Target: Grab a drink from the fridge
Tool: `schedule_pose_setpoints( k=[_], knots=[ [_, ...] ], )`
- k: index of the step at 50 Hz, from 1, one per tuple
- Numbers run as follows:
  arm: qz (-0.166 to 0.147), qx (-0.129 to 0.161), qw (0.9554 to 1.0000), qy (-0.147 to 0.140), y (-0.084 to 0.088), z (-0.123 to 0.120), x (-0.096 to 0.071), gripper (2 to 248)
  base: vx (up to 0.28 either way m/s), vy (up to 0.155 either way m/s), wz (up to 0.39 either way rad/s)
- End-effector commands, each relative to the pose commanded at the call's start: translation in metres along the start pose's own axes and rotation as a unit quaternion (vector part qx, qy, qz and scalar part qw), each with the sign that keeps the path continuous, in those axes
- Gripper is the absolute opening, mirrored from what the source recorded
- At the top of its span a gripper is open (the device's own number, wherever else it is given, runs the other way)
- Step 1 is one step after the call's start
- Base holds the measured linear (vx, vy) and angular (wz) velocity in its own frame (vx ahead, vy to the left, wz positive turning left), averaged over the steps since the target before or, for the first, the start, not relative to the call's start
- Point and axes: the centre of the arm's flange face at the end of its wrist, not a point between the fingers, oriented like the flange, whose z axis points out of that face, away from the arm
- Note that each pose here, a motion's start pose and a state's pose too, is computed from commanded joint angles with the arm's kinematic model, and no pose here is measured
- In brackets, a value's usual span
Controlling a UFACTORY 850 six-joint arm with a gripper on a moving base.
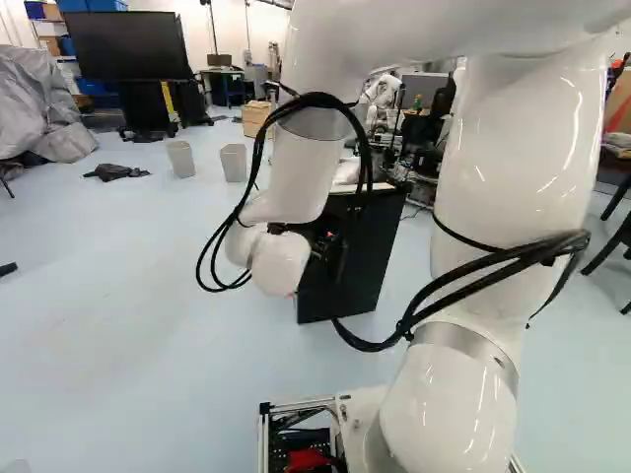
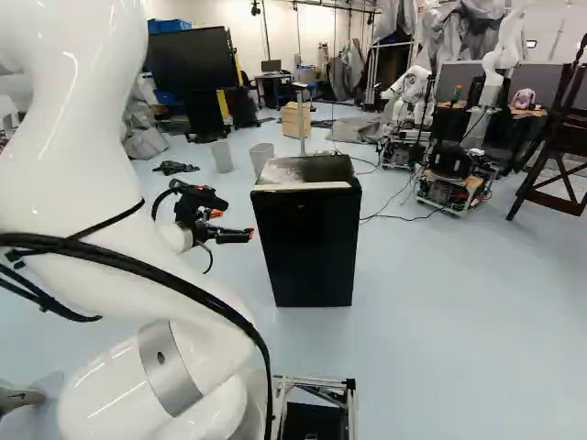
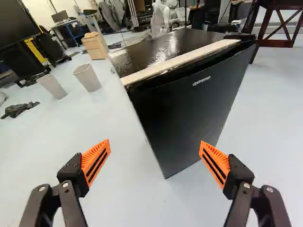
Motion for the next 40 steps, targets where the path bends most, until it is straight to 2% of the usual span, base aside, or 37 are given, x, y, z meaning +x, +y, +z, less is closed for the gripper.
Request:
schedule_pose_setpoints(
  k=[28,40],
  knots=[
    [0.006,0.02,0.9998,0.003,-0.056,0.017,-0.006,247,0.0,0.0,0.0],
    [0.016,0.02,0.9997,0.006,-0.079,0.026,-0.008,247,0.0,0.0,0.0]
  ],
)
